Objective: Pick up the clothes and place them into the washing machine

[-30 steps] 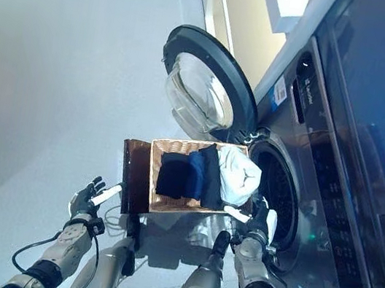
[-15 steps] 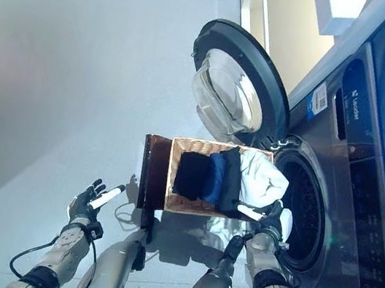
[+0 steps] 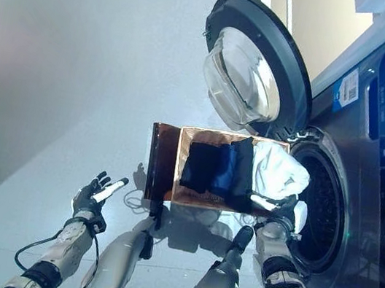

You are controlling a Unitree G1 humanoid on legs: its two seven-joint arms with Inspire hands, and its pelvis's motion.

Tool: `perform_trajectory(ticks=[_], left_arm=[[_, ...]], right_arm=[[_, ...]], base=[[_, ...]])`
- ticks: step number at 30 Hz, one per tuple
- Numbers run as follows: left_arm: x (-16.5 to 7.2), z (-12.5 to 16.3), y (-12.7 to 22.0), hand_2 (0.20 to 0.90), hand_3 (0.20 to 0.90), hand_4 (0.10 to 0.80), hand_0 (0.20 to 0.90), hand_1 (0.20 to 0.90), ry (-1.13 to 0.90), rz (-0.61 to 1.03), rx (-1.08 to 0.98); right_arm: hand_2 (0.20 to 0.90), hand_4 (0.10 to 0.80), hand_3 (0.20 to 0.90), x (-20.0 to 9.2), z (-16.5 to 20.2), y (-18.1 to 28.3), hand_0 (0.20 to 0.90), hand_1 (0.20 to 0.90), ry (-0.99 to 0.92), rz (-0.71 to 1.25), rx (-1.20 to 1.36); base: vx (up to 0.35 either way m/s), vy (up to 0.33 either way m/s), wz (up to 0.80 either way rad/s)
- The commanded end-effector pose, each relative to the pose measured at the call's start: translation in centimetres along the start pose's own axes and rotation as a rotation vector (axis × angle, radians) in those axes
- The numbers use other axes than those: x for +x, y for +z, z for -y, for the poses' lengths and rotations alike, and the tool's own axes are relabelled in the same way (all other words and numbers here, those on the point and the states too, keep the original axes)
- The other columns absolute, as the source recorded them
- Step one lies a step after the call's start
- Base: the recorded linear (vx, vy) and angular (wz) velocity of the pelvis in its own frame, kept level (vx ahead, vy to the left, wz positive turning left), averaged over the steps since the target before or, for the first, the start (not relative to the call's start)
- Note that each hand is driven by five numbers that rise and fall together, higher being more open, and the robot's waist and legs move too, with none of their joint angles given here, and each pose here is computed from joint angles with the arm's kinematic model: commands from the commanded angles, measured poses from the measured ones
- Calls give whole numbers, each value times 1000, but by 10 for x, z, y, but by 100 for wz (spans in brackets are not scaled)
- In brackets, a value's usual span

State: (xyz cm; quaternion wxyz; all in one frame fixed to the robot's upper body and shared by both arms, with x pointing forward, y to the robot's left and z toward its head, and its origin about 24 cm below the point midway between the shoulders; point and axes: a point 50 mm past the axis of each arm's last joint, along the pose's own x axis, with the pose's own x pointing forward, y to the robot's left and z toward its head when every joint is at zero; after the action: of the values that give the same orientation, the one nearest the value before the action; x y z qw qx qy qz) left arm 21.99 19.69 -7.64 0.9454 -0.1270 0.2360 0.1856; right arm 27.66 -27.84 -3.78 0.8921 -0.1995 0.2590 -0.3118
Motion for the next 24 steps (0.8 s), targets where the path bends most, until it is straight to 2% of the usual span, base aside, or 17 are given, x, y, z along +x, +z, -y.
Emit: perform_trajectory(ticks=[1,14,24], left_arm=[[0,-16,23,900,900,800,900,900,24,121,3],[2,-4,35,900,900,800,900,900,-1,168,23],[0,-2,46,900,900,800,900,900,-39,216,19]], right_arm=[[900,800,900,13,20,41,900,900,-115,125,37],[900,800,900,10,14,33,900,900,-176,75,-21],[900,800,900,24,32,86,900,900,-257,153,-87]], base=[[0,0,0],[0,0,0],[-32,17,0]])
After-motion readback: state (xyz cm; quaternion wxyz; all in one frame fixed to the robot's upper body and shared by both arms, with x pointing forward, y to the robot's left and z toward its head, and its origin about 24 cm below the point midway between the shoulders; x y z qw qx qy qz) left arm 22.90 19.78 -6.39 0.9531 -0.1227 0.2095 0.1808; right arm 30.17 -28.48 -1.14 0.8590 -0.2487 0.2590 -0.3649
